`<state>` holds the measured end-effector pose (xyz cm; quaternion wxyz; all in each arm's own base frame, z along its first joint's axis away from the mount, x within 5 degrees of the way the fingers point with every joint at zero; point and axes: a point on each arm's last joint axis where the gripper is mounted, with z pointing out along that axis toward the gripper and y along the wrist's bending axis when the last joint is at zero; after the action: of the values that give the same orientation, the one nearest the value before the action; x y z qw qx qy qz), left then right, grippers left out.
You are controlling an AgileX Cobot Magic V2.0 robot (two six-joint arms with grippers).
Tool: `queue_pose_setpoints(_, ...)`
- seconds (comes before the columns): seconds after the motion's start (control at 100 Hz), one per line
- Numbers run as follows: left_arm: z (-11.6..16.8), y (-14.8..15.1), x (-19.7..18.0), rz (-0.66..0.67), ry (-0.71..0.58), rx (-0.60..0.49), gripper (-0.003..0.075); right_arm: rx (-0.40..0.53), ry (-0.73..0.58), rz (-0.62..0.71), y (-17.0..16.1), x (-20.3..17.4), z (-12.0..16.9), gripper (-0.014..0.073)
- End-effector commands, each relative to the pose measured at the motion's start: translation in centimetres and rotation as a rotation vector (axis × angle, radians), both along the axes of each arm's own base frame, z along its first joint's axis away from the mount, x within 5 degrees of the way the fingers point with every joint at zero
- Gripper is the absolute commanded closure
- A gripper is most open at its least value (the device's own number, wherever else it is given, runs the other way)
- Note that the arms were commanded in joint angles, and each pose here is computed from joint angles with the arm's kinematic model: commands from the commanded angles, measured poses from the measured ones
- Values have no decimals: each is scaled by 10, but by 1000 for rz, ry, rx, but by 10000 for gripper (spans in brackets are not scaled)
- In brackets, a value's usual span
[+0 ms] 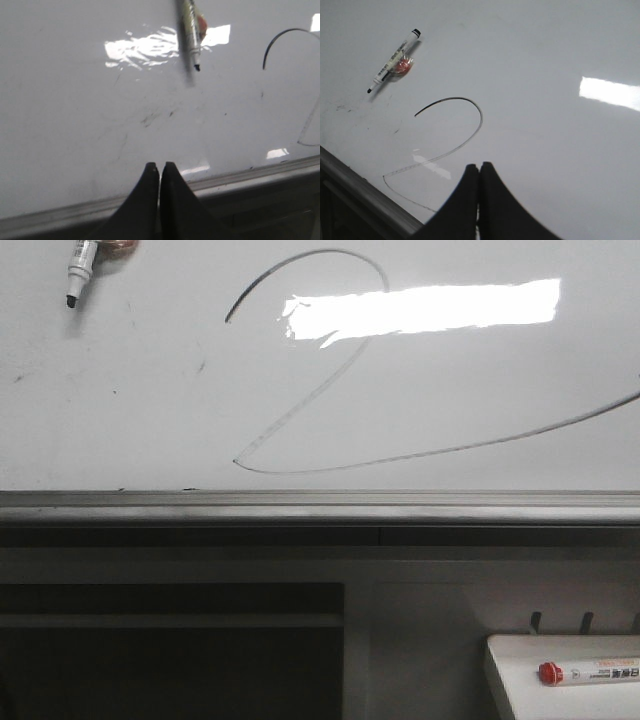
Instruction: Write number 2 on whiteboard
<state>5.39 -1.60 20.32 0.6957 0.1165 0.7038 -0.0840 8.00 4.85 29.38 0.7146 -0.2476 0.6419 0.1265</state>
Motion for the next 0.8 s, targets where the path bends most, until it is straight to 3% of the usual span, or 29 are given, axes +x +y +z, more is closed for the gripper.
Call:
queue_pose_setpoints(0.0, 4, 3, -1, 35, -71, -72, 741, 40, -68, -48, -4, 2, 14, 655)
queue_pose_setpoints(0.24, -16, 5, -1, 98, 143, -14, 741, 40, -68, -48, -4, 2, 14, 655)
queue_pose_setpoints(0.79, -15, 5, -1, 102, 139, -15, 741, 40, -68, -48, -4, 2, 14, 655)
